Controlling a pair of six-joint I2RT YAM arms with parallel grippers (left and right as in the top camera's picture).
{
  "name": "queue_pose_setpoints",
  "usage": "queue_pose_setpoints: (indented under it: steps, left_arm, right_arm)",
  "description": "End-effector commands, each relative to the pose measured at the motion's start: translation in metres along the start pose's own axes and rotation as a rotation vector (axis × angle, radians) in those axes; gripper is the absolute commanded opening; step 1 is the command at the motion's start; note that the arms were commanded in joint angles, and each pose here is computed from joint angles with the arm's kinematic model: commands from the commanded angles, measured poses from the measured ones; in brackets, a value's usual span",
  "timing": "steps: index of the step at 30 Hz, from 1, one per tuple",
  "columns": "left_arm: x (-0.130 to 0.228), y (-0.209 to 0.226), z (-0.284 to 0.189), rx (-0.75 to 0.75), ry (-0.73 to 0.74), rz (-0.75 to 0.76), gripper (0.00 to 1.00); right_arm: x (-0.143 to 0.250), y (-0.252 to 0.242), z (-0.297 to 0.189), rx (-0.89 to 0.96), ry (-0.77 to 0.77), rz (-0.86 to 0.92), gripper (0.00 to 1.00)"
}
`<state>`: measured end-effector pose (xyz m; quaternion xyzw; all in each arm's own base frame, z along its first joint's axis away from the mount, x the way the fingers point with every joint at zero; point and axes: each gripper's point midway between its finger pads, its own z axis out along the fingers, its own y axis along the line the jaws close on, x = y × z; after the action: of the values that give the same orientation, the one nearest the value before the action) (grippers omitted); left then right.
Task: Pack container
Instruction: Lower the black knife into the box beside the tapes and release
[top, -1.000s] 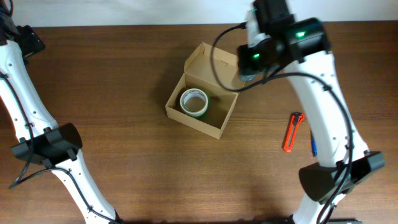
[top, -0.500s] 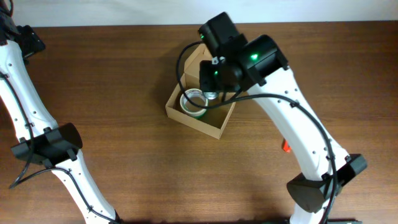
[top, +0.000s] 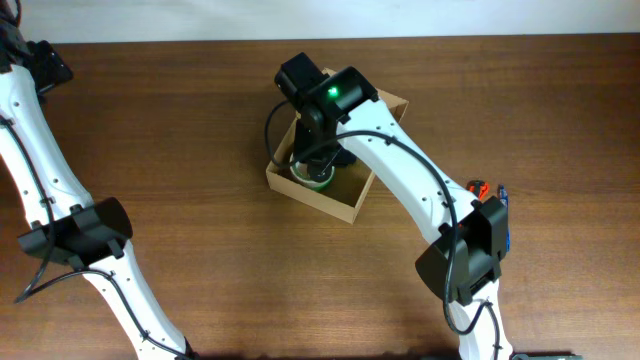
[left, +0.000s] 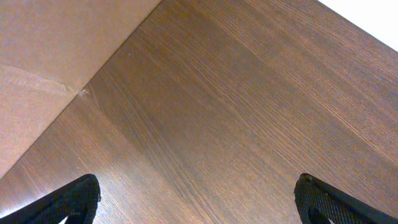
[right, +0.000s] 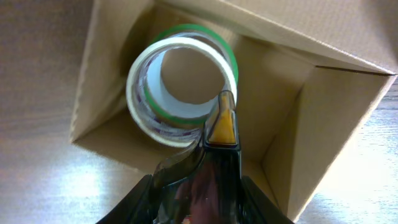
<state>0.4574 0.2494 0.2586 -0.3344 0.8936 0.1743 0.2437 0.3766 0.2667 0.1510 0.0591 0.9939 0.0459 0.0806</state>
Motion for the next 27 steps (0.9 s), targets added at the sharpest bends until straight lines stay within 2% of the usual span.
queue_pose_setpoints:
  steps: [1,10,27]
  left_arm:
    - [-0.002,0.002,-0.008,0.006,-0.010,0.000,1.00]
    - [-0.002,0.002,-0.008,0.006,-0.010,0.000,1.00]
    - [-0.002,0.002,-0.008,0.006,-0.010,0.000,1.00]
  right_arm:
    - [-0.015,-0.011,-0.006,0.011,-0.041,0.080,0.36]
    - [-0.018,-0.035,0.004,0.041,0.007,0.167,0.36]
    - [0.024,-0.050,0.059,0.085,0.183,0.218,0.36]
